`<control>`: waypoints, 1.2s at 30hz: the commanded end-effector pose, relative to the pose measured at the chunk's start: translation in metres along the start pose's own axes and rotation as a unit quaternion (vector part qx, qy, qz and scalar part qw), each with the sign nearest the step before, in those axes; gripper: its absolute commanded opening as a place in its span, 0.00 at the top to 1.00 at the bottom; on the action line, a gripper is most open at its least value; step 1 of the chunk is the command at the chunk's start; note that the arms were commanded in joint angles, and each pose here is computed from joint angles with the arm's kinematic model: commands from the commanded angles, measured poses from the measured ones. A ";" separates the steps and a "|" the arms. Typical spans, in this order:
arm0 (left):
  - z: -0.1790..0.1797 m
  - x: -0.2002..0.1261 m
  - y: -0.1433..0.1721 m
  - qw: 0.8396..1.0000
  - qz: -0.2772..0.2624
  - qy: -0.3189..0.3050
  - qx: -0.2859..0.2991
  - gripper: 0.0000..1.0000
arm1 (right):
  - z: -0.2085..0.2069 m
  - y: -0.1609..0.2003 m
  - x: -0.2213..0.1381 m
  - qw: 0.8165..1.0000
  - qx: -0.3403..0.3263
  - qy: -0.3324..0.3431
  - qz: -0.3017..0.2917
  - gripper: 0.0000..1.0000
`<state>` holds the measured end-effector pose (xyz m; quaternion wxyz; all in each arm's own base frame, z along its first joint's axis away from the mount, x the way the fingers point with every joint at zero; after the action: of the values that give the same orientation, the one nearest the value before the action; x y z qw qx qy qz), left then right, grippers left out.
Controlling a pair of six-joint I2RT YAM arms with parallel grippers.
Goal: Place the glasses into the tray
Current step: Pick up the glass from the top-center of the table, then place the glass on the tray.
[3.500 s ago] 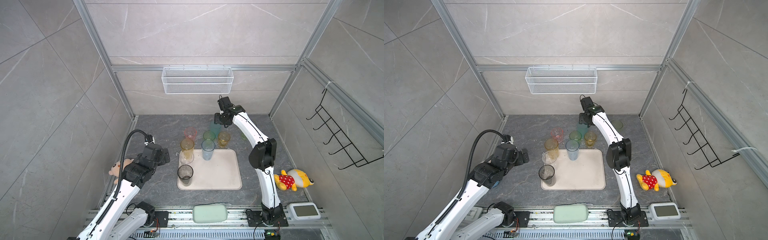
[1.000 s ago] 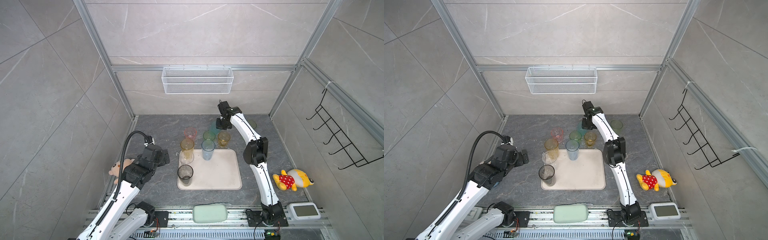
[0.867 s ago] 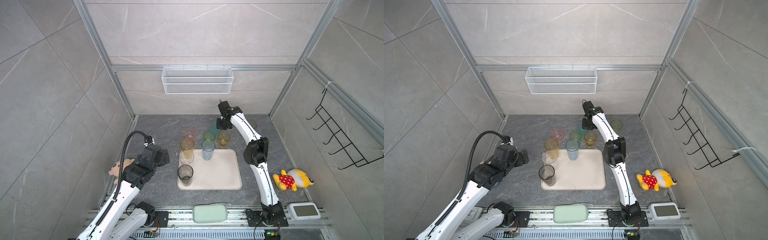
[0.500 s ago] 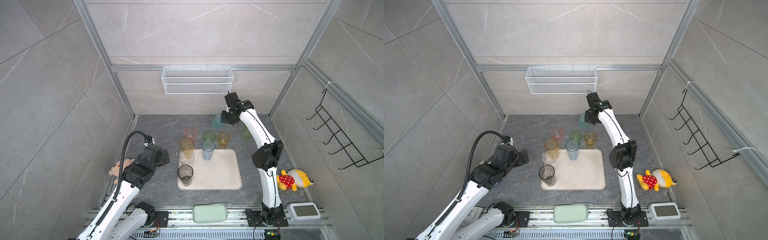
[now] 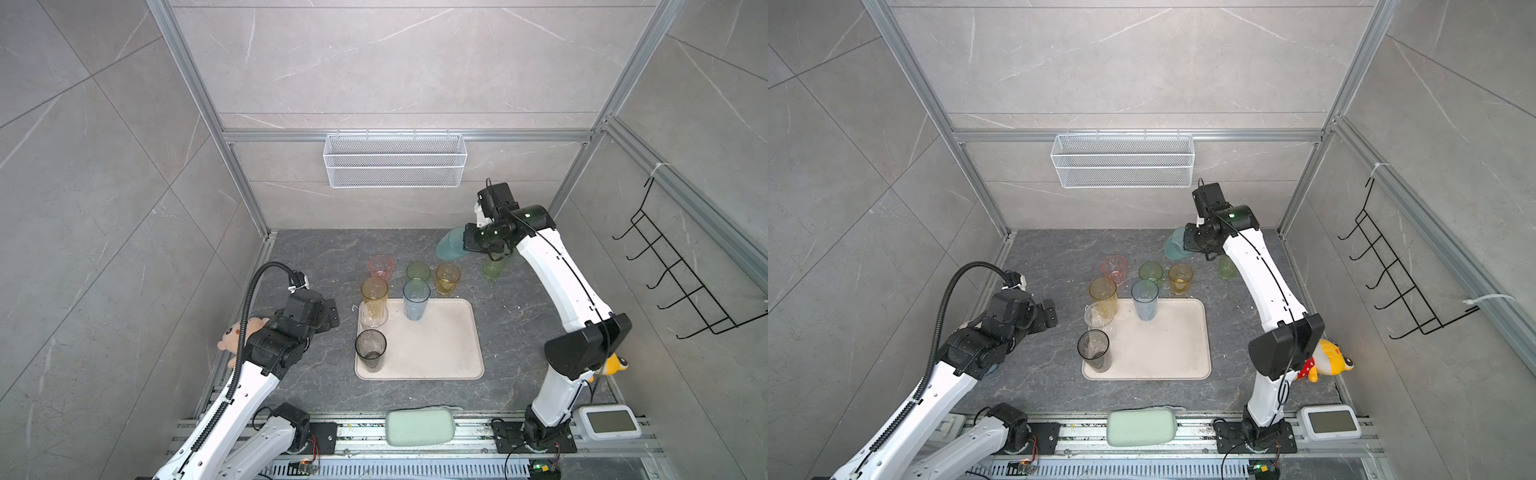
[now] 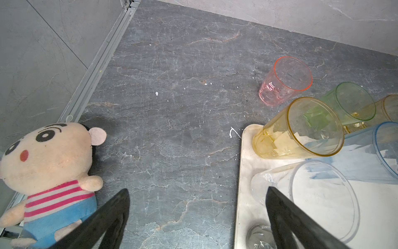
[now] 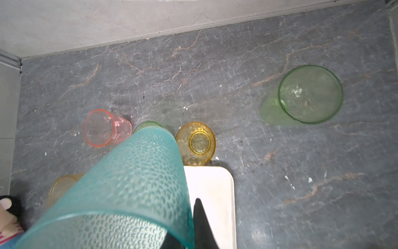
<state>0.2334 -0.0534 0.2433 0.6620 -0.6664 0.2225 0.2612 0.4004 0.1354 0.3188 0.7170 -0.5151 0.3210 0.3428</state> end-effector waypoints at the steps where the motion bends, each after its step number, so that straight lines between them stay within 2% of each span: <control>1: 0.004 -0.008 -0.009 1.000 -0.019 -0.007 -0.009 0.02 | -0.002 0.014 -0.024 1.000 -0.009 -0.018 0.005 1.00; 4: 0.006 -0.008 -0.008 1.000 -0.021 -0.009 -0.009 0.02 | -0.009 0.036 -0.032 0.999 -0.009 -0.015 0.035 1.00; 11: 0.006 -0.009 -0.008 1.000 -0.024 -0.006 -0.011 0.02 | -0.007 0.065 -0.058 0.997 -0.023 -0.035 0.059 1.00; 15: 0.010 -0.014 -0.011 0.999 -0.027 -0.017 -0.008 0.02 | -0.004 0.084 -0.065 0.996 -0.050 -0.013 0.068 1.00; 16: 0.015 -0.016 -0.013 0.999 -0.033 -0.034 -0.009 0.02 | -0.003 0.090 -0.066 0.996 -0.059 -0.006 0.073 1.00; 20: 0.018 -0.019 -0.014 0.998 -0.042 -0.036 -0.010 0.02 | -0.007 0.114 -0.066 0.993 -0.081 0.026 0.084 1.00; 27: 0.019 -0.018 -0.011 0.998 -0.041 -0.038 -0.012 0.02 | -0.009 0.146 -0.064 0.990 -0.092 0.026 0.102 1.00; 36: 0.018 -0.016 -0.009 0.999 -0.035 -0.038 -0.012 0.02 | -0.007 0.181 -0.043 0.984 -0.110 0.036 0.134 1.00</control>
<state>0.2257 -0.0388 0.2535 0.6712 -0.6665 0.1837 0.2674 0.2260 0.1611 0.2599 0.5792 -0.5561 0.3777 0.4612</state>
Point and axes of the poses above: each gripper's point midway between its finger pads, its own x axis out along the fingers, its own z axis along the line the jaws close on, y = z × x, the point moved 3 cm from there along -x, back along the fingers, and after that the axes turned 8 degrees about x, right-handed, at the moved point
